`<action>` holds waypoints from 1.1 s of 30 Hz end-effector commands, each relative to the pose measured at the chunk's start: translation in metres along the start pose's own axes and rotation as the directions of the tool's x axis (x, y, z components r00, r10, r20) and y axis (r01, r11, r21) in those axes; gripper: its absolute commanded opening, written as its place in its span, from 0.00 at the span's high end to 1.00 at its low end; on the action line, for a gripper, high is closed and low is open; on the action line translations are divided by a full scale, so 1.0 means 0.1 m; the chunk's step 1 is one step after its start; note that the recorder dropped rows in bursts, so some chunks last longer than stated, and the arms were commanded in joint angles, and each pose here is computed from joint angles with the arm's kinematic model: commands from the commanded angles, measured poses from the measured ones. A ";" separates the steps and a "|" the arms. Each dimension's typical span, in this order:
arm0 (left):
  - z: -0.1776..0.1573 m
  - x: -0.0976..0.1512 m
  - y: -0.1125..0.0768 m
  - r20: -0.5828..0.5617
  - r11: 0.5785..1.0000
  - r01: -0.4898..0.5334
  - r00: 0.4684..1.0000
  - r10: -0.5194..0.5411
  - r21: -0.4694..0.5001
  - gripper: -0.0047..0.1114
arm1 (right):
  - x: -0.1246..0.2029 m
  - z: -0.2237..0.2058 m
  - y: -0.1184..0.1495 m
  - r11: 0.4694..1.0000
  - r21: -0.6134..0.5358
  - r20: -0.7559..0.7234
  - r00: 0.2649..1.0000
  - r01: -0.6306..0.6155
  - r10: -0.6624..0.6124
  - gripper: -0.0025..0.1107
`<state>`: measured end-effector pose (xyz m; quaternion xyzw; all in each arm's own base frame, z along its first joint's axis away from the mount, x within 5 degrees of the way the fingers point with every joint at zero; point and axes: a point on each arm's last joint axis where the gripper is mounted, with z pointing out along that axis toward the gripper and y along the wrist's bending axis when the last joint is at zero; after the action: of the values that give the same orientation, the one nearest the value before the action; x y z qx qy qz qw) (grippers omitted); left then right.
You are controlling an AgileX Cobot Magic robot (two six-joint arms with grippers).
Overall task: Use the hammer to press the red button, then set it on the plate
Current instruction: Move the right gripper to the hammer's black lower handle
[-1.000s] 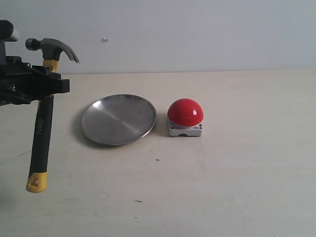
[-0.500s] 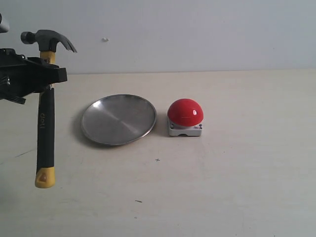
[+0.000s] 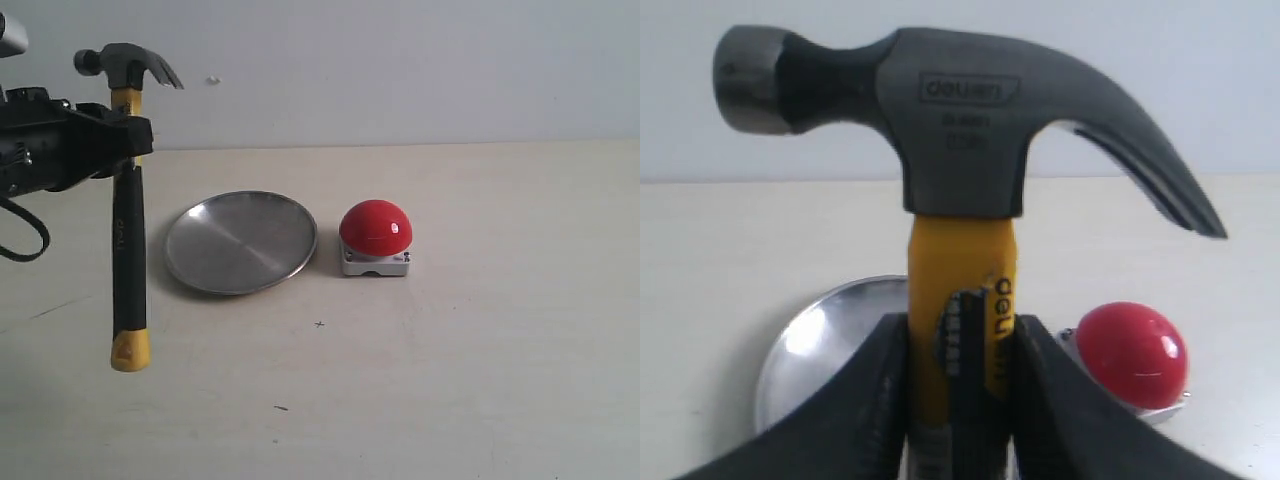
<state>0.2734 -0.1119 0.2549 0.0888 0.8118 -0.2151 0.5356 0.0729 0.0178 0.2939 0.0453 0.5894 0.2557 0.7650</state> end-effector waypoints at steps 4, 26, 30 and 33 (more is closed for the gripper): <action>-0.06 -0.13 -0.18 0.105 0.985 -0.011 0.994 -0.008 0.174 0.96 | 0.40 0.71 -0.11 0.987 0.143 -0.455 0.891 0.074 -0.001 0.98; -0.09 -0.18 -0.31 0.146 0.943 0.023 0.986 -0.075 0.331 0.96 | 2.04 1.75 0.72 0.953 -0.209 -0.598 0.800 -0.218 0.052 0.53; -0.10 -0.18 -0.33 0.140 0.935 0.026 0.987 -0.080 0.355 0.96 | 2.19 1.83 0.73 0.947 -0.222 -0.609 0.792 -0.230 0.050 0.50; -0.10 -0.18 -0.33 0.138 0.935 0.024 0.987 -0.078 0.353 0.96 | 2.30 1.86 0.77 0.935 -0.272 -0.631 0.776 -0.229 0.007 0.48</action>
<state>0.2631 -0.1328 0.2701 0.1408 0.7481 -0.3459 0.5486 0.2566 0.2213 0.1789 -0.1068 0.7603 0.3881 0.5099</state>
